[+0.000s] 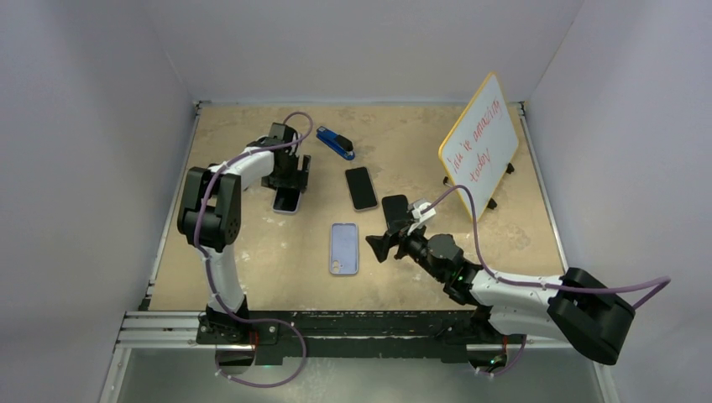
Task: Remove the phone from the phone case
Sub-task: Pick up the phone at the center of the board, then adjust the phone.
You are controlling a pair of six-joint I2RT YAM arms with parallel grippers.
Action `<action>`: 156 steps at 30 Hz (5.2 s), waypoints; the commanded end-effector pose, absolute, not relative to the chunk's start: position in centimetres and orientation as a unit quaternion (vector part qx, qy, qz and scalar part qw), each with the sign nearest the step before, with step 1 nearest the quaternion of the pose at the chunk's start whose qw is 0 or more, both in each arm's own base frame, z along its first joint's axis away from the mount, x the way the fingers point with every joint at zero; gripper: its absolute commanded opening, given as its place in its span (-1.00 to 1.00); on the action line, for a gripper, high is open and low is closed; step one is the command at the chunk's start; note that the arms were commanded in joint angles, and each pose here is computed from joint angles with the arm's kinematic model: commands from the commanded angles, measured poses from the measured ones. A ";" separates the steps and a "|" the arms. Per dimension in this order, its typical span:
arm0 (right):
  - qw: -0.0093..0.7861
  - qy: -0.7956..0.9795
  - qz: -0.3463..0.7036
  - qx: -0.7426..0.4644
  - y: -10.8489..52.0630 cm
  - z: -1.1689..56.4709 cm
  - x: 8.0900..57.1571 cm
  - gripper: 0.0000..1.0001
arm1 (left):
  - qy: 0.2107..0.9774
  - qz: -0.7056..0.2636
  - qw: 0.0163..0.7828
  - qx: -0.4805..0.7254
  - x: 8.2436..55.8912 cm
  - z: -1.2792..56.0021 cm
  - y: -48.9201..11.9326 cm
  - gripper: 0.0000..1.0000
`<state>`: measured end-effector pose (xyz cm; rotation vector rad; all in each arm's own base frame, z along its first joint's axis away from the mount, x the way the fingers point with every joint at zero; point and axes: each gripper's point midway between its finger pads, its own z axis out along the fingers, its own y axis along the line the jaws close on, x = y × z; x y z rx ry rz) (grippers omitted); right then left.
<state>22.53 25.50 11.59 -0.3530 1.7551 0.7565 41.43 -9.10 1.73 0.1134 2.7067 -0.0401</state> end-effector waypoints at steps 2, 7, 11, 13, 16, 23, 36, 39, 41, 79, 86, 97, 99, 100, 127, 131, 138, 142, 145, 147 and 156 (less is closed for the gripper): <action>0.580 0.722 0.339 -0.164 26.7 13.9 22.8 0.93 | 0.976 -0.060 0.205 0.026 40.5 2.1 -10.8 0.42; 0.570 0.726 0.348 -0.166 27.1 13.8 22.5 0.89 | 0.961 -0.125 0.247 -0.015 39.7 5.4 -13.1 0.02; 0.565 0.729 0.347 -0.169 27.4 14.3 22.6 0.86 | 0.949 -0.149 0.275 -0.048 38.7 6.7 -14.3 -0.16; 0.557 0.734 0.347 -0.173 27.7 14.9 22.6 0.84 | 0.939 -0.178 0.288 -0.065 37.8 6.9 -15.0 -0.21; 0.544 0.739 0.358 -0.173 28.1 15.7 22.2 0.81 | 0.919 -0.223 0.313 -0.087 36.4 7.5 -15.7 -0.27; 0.510 0.747 0.400 -0.148 30.1 14.9 21.8 0.72 | 0.857 -0.299 0.407 -0.103 35.2 12.3 -16.3 -0.34; 0.497 0.766 0.382 -0.143 37.8 14.5 21.3 0.58 | 0.794 -0.407 0.442 -0.088 30.6 15.9 -17.7 -0.36; 0.507 0.768 0.369 -0.130 38.9 14.3 21.9 0.54 | 0.786 -0.421 0.446 -0.081 29.8 16.5 -17.8 -0.36; 0.513 0.769 0.362 -0.121 39.4 14.2 22.3 0.52 | 0.781 -0.428 0.449 -0.074 29.4 17.1 -17.9 -0.36; 0.519 0.692 0.493 -0.099 38.6 18.4 20.6 -1.00 | 0.725 -0.485 0.488 0.011 26.5 21.1 -19.2 0.76; 0.510 0.654 0.553 -0.085 35.6 21.0 20.9 -1.00 | 0.700 -0.523 0.485 0.034 25.4 22.5 -20.0 0.79; 0.519 0.592 0.613 -0.071 33.1 25.4 19.7 -1.00 | 0.667 -0.574 0.469 0.076 23.8 23.6 -21.7 0.66; 0.516 0.580 0.627 -0.069 32.9 26.1 19.4 -1.00 | 0.663 -0.580 0.466 0.083 23.5 23.8 -22.1 0.61; 0.515 0.574 0.633 -0.069 32.9 26.4 19.2 -1.00 | 0.662 -0.583 0.464 0.086 23.4 23.8 -22.3 0.59; 0.472 0.561 0.666 -0.137 34.4 26.7 17.1 -0.64 | 0.594 -0.657 0.442 0.140 20.0 27.6 -24.8 -1.00; 0.467 0.586 0.635 -0.189 34.7 26.0 16.7 -0.19 | 0.594 -0.660 0.434 0.153 19.7 28.0 -24.9 -1.00; 0.478 0.616 0.566 -0.269 34.0 24.7 16.2 0.32 | 0.602 -0.645 0.444 0.158 20.2 29.0 -24.9 -1.00; 0.482 0.603 0.543 -0.332 34.0 24.4 15.5 0.37 | 0.603 -0.645 0.442 0.159 20.3 29.8 -25.0 -1.00; 0.459 0.574 0.551 -0.395 34.7 24.4 14.0 0.35 | 0.598 -0.647 0.444 0.166 20.2 30.5 -25.1 -1.00; 0.448 0.557 0.558 -0.421 34.9 24.5 13.3 0.32 | 0.595 -0.648 0.442 0.175 20.0 30.8 -25.1 -1.00; 0.426 0.524 0.581 -0.454 34.4 24.5 12.5 0.15 | 0.602 -0.627 0.448 0.208 19.4 31.5 -24.9 -1.00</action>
